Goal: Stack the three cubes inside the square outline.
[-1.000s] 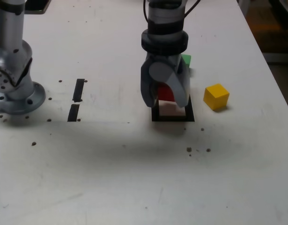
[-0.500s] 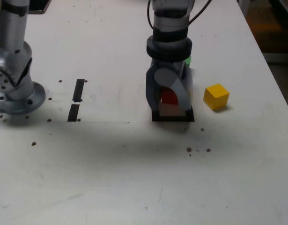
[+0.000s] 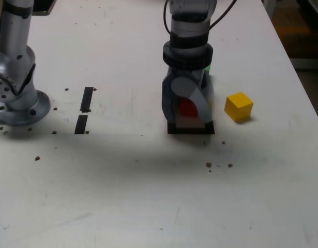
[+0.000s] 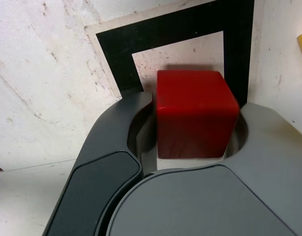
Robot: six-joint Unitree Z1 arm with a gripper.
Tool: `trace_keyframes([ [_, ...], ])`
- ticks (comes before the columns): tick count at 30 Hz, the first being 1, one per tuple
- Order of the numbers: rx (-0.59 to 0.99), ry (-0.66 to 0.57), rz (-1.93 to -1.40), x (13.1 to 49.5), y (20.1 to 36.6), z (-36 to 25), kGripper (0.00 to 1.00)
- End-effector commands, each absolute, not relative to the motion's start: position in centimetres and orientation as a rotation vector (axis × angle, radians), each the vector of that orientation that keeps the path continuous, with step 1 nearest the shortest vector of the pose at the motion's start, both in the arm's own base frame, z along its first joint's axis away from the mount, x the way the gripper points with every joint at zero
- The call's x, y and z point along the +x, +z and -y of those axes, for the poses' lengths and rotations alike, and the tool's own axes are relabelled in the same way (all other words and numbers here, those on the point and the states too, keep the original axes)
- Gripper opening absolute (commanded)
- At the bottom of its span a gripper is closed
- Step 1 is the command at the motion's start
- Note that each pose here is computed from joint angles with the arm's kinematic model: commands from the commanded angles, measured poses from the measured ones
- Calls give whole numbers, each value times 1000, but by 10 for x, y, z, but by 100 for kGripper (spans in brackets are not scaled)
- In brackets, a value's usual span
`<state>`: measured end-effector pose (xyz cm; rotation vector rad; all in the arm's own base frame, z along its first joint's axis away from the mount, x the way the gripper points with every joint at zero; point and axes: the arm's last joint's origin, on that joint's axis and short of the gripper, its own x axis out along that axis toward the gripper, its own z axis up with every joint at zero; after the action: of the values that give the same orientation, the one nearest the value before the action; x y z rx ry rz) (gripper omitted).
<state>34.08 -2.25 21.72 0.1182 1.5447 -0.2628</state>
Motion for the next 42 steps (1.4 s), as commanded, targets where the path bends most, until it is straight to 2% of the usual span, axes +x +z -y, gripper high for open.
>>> trace_keyframes([
  [1, 122, -269, -1537, 343, 217, 22, 75],
  [5, 131, -288, -1535, 343, 216, 22, 87],
  [12, 136, -297, -1537, 339, 219, 22, 92],
  [17, 163, -258, -1530, 327, 238, 20, 93],
  [25, 184, -174, -1497, 309, 285, 16, 98],
  [30, 188, -171, -1447, 320, 308, 20, 100],
  [36, 179, -177, -1378, 346, 322, 29, 100],
  [39, 170, -171, -1372, 358, 323, 32, 100],
  [42, 157, -163, -1388, 370, 320, 33, 100],
])
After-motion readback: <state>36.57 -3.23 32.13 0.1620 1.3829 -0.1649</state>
